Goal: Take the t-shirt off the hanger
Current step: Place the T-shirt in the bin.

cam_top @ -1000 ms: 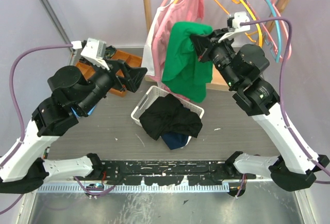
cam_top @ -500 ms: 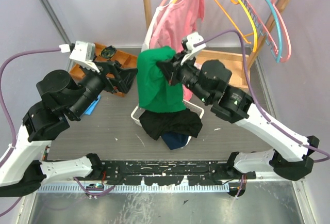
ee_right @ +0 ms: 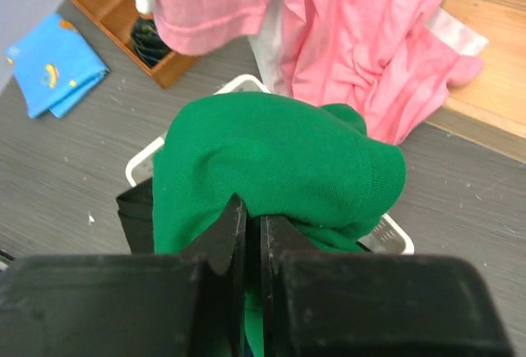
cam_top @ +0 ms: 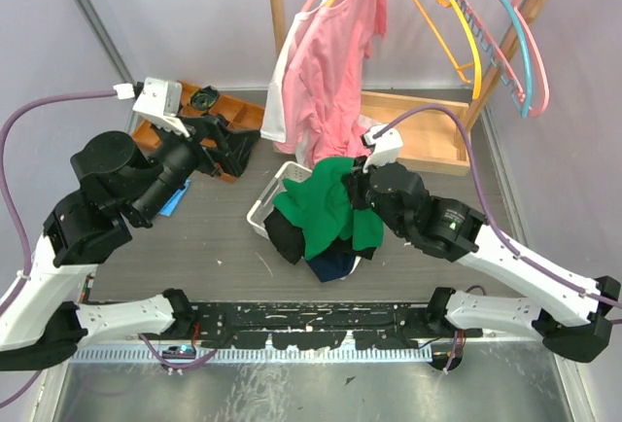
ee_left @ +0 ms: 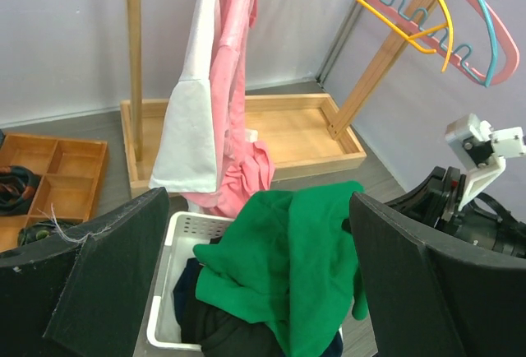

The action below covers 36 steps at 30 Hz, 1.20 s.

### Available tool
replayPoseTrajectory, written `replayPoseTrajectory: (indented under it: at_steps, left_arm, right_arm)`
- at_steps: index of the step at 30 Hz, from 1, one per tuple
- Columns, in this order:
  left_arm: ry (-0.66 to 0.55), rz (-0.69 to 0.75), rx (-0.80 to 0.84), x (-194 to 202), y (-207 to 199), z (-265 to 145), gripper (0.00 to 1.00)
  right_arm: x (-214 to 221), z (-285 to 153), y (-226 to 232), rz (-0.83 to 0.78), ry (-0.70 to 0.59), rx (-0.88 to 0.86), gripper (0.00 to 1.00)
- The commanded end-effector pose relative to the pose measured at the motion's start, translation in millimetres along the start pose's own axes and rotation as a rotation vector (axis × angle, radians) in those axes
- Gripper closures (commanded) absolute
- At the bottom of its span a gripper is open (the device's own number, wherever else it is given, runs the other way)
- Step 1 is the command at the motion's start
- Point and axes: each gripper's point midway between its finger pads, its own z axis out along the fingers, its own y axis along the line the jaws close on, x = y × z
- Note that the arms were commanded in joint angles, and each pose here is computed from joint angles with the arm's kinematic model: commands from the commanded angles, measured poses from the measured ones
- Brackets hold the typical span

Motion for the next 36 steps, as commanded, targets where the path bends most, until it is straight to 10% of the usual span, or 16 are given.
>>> replayPoseTrajectory:
  at_steps: [1, 24, 36]
  left_arm:
    - [0.001, 0.000, 0.010, -4, -2, -1, 0.02]
    - [0.029, -0.055, -0.015, 1, 7, -16, 0.02]
    - [0.024, -0.031, -0.010, 0, 5, -11, 0.02]
  right_arm:
    - [3, 3, 4, -0.003, 0.036, 0.010, 0.99]
    - [229, 99, 44, -0.021, 0.553, -0.029, 0.95]
    - [175, 87, 42, -0.011, 0.457, 0.004, 0.70]
